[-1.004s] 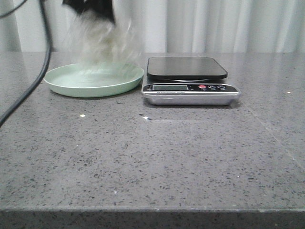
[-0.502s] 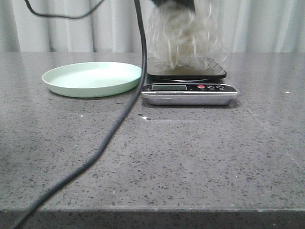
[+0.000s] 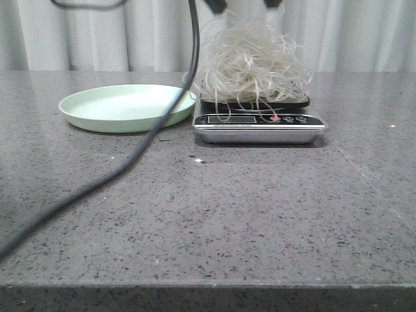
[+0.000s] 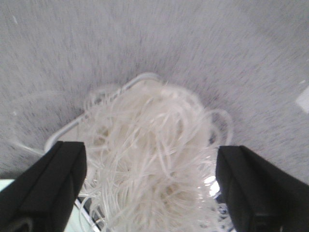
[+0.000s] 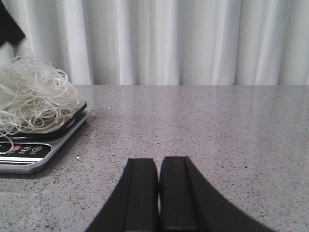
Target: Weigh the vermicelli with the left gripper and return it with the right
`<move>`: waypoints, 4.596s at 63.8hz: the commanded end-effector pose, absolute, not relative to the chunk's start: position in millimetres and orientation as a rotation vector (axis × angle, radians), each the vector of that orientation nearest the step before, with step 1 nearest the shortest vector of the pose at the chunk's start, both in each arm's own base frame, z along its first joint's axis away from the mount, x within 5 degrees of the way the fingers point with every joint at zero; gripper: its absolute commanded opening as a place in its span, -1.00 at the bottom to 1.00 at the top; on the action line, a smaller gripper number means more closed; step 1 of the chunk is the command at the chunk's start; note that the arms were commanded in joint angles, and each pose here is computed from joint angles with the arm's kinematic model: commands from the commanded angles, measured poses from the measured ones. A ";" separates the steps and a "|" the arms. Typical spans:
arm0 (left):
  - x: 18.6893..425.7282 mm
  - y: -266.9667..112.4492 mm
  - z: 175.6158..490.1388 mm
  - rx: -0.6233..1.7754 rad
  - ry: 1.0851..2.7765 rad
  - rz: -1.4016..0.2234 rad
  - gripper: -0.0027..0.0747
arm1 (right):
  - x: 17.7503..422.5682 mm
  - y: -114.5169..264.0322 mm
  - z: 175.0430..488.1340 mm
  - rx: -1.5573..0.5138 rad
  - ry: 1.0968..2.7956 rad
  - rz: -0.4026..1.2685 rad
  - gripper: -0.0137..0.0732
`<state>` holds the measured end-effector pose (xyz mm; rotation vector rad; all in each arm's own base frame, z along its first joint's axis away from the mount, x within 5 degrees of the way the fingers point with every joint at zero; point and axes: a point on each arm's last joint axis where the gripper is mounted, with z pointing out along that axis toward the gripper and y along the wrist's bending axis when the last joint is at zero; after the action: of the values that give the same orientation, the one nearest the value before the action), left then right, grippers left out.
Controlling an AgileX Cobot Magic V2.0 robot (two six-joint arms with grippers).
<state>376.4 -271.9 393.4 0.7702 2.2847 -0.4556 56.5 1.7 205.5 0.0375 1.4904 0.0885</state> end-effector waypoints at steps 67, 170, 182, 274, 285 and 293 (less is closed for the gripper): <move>107.5 -77.1 428.6 0.556 1.680 -0.460 0.61 | 53.6 1.0 216.4 0.035 1.384 0.078 -0.27; 24.1 -20.5 304.7 0.468 1.465 -0.519 -0.56 | 97.7 9.7 332.9 -0.016 1.656 0.138 -0.15; 24.1 -20.5 304.9 0.467 1.463 -0.519 -0.56 | 134.2 31.1 364.3 -0.175 1.794 0.200 0.70; 24.1 -20.5 304.9 0.467 1.463 -0.519 -0.56 | 353.1 202.7 365.0 -0.632 2.289 0.266 -0.37; 24.1 -20.5 304.9 0.467 1.463 -0.519 -0.56 | 340.5 225.2 424.3 -0.642 2.083 0.359 -0.37; 24.1 -20.5 304.9 0.467 1.463 -0.519 -0.56 | 335.3 253.4 438.5 -0.673 1.998 0.444 -0.37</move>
<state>24.8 -21.1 290.0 0.5085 1.5497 -0.4923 347.2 243.7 395.1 -0.7005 2.1912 0.3559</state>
